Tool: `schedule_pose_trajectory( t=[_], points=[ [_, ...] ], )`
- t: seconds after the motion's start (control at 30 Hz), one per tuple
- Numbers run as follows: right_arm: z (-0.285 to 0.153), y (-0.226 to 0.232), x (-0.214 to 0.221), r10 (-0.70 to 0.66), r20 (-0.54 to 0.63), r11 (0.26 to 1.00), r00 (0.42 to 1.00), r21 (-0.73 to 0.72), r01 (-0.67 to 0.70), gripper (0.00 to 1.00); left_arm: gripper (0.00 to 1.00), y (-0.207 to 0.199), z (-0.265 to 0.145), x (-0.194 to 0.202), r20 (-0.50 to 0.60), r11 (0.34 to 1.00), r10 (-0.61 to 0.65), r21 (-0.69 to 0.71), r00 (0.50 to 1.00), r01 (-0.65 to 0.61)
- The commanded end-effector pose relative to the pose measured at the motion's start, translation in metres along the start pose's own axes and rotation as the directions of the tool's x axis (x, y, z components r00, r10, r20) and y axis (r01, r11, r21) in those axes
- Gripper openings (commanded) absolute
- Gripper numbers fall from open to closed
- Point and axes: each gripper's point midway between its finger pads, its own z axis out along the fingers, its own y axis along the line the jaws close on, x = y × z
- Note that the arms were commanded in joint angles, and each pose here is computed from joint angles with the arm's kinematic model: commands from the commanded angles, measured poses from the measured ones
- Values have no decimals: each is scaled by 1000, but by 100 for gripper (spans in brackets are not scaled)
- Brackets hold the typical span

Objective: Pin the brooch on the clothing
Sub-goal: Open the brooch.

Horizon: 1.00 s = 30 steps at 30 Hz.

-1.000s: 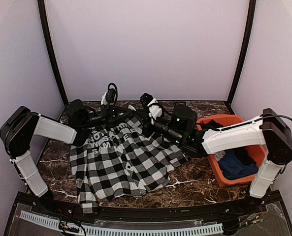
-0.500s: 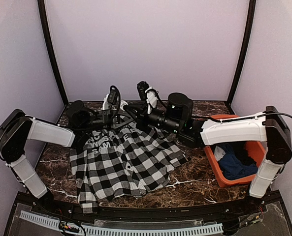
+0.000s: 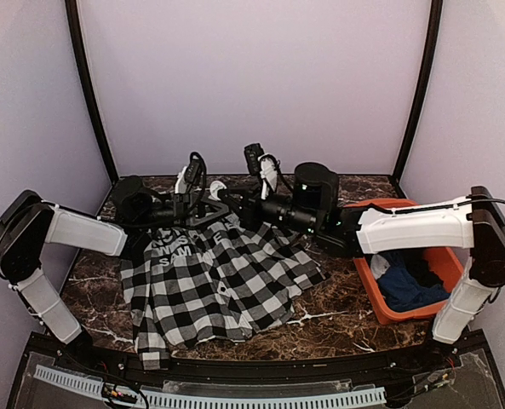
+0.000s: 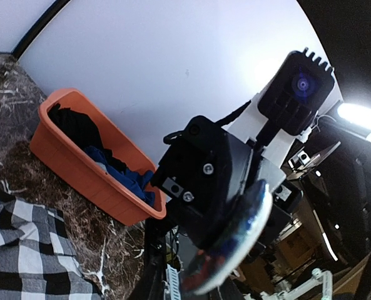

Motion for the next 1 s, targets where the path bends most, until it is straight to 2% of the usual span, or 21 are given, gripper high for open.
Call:
schedule_pose_trajectory(
  t=[0.0,0.23,0.4,0.53,0.57,0.7,0.83,0.97],
  points=[
    [-14,-30,29,10,-91,993,996,121,1,0,25,-52,-8,-23,83,967,171,176,982,-184],
    [-28,-32,30,-137,-21,983,990,117,139,0,40,-38,-10,-21,93,979,179,86,979,-187],
    [-29,-22,29,-177,28,980,984,94,174,0,41,-26,-9,-20,96,987,146,57,985,-152],
    [-30,-26,23,-224,49,962,973,169,213,0,41,-13,-8,-17,79,989,144,5,986,-145],
    [-31,-25,20,-229,59,961,972,170,216,0,41,-6,-9,-15,68,993,112,-33,991,-110],
    [-35,-17,15,-206,74,971,976,136,195,0,47,-1,-13,-15,61,981,168,-112,984,-161],
    [-42,-13,8,-182,108,978,977,121,168,0,51,-8,-12,-16,65,980,187,-83,980,-182],
    [-41,-11,6,-173,114,981,978,112,160,0,56,-9,-10,-17,72,988,150,-37,986,-147]
  ],
)
